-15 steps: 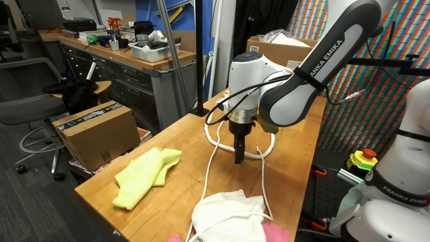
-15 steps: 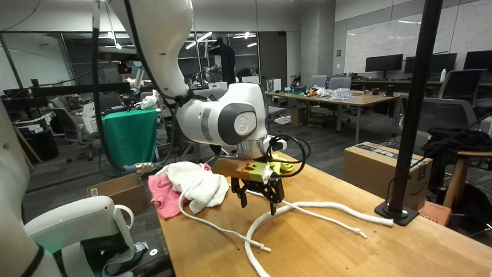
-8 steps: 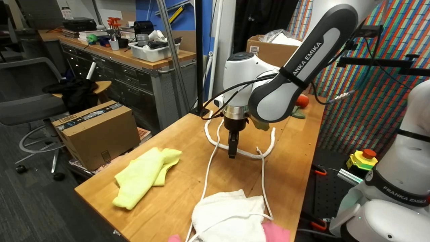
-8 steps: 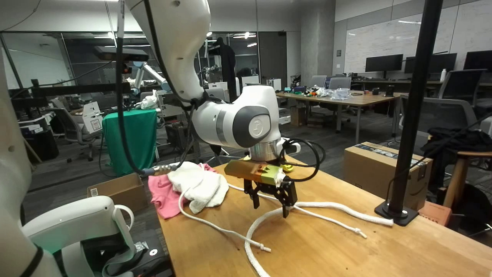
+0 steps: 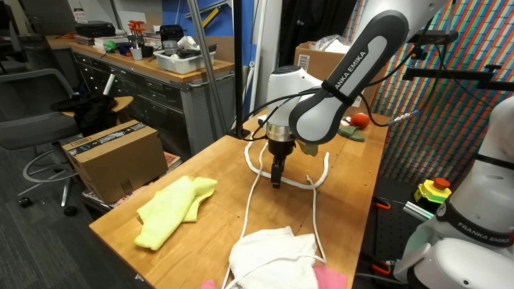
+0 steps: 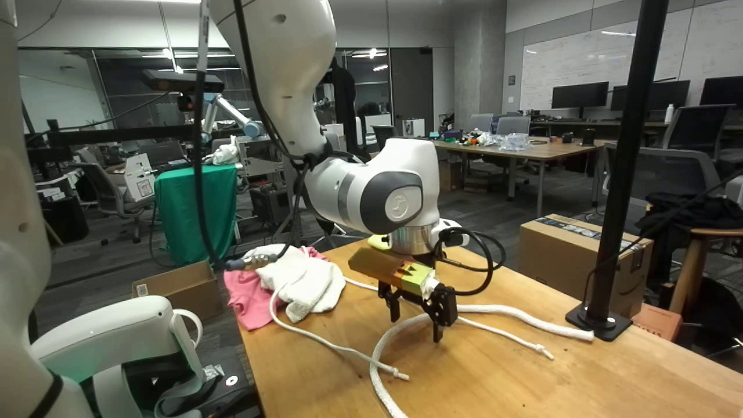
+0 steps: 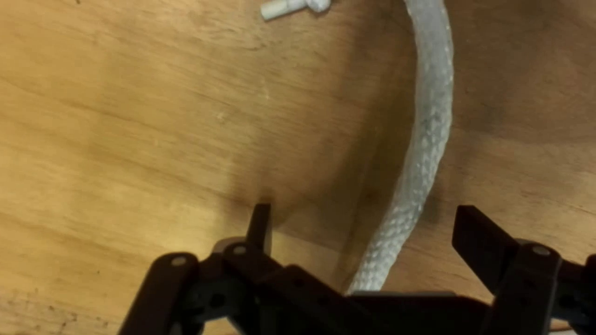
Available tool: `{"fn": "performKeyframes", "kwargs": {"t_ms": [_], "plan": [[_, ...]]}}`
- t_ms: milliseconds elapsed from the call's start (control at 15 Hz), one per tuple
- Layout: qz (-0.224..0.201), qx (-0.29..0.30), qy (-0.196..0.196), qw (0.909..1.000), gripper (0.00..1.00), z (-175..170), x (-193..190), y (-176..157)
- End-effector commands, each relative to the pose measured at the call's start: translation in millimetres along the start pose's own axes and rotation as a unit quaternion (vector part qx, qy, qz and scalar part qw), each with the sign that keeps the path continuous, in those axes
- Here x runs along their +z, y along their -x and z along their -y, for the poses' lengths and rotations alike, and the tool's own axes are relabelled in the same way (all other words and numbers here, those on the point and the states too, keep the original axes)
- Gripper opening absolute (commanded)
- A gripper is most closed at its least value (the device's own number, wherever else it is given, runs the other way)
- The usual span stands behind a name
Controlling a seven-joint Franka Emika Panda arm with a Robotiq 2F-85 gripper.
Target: Separate all the items on the table.
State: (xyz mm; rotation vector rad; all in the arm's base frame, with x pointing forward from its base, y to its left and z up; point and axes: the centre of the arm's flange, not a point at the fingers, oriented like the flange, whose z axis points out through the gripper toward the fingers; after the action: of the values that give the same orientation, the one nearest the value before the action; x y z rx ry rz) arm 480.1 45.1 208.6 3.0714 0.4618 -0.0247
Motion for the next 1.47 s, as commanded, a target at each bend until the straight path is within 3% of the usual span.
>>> {"fn": "performKeyframes", "kwargs": {"t_ms": [0, 267, 333, 400, 1000, 1133, 1400], "plan": [[-0.001, 0.005, -0.014, 0.9999, 1.0, -6, 4, -6], [0.001, 0.01, -0.019, 0.9998, 1.0, -9, 7, -4], [0.0, 0.013, -0.02, 0.9997, 0.75, -10, 7, -4], [0.0, 0.013, -0.022, 0.9997, 0.74, -10, 7, -4], [-0.011, 0.019, -0.026, 0.9994, 0.08, -13, -5, -9], [-0.012, 0.018, -0.024, 0.9995, 0.04, -14, -10, -8], [-0.025, 0.018, -0.008, 0.9995, 0.07, -22, -37, -7]]}}
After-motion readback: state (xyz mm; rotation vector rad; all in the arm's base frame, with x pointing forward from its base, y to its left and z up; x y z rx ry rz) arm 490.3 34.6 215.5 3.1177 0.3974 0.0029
